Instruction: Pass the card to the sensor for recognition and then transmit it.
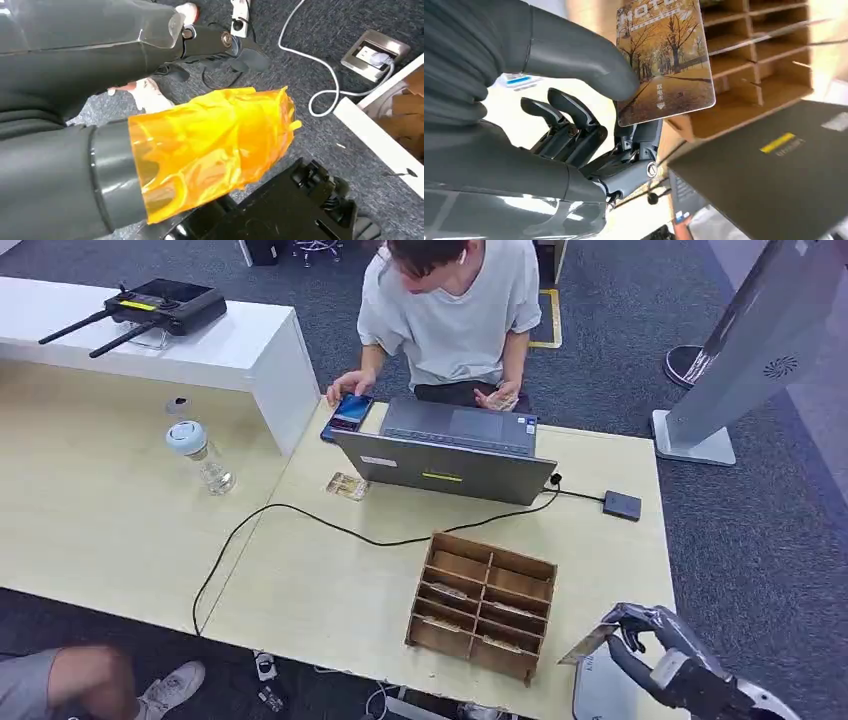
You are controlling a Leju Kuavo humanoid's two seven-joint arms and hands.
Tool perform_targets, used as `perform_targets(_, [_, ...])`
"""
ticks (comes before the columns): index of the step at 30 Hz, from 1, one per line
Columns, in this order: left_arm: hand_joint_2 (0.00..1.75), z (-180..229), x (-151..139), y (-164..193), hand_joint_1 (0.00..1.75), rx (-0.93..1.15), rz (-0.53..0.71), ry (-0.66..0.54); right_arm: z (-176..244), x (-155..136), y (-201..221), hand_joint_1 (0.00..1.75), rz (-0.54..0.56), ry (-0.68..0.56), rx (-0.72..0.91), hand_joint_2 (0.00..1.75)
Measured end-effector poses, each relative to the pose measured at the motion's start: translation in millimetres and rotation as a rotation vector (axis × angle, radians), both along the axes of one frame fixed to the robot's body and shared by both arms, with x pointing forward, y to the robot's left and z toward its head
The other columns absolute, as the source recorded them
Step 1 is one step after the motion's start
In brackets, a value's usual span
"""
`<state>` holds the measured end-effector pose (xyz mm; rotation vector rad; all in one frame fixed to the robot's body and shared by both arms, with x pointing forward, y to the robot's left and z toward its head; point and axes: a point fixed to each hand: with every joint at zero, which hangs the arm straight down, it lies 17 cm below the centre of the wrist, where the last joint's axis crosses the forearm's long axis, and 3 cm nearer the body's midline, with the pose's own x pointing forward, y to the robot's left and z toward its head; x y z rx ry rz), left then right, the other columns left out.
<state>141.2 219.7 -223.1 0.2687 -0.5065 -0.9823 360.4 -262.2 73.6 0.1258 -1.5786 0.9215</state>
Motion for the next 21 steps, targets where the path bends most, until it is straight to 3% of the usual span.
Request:
perform_targets(12, [0.00, 3, 11, -2, 0.00, -0.013, -0.012, -0.023, -10, -10, -61, 1.75, 0.051, 0.069, -0.213, 1.75])
perform_targets(21, [0.00, 2, 16, -4, 0.00, -0.020, -0.029, -0.031, -15, -16, -74, 1.75, 0.099, 0.110, -0.299, 1.75])
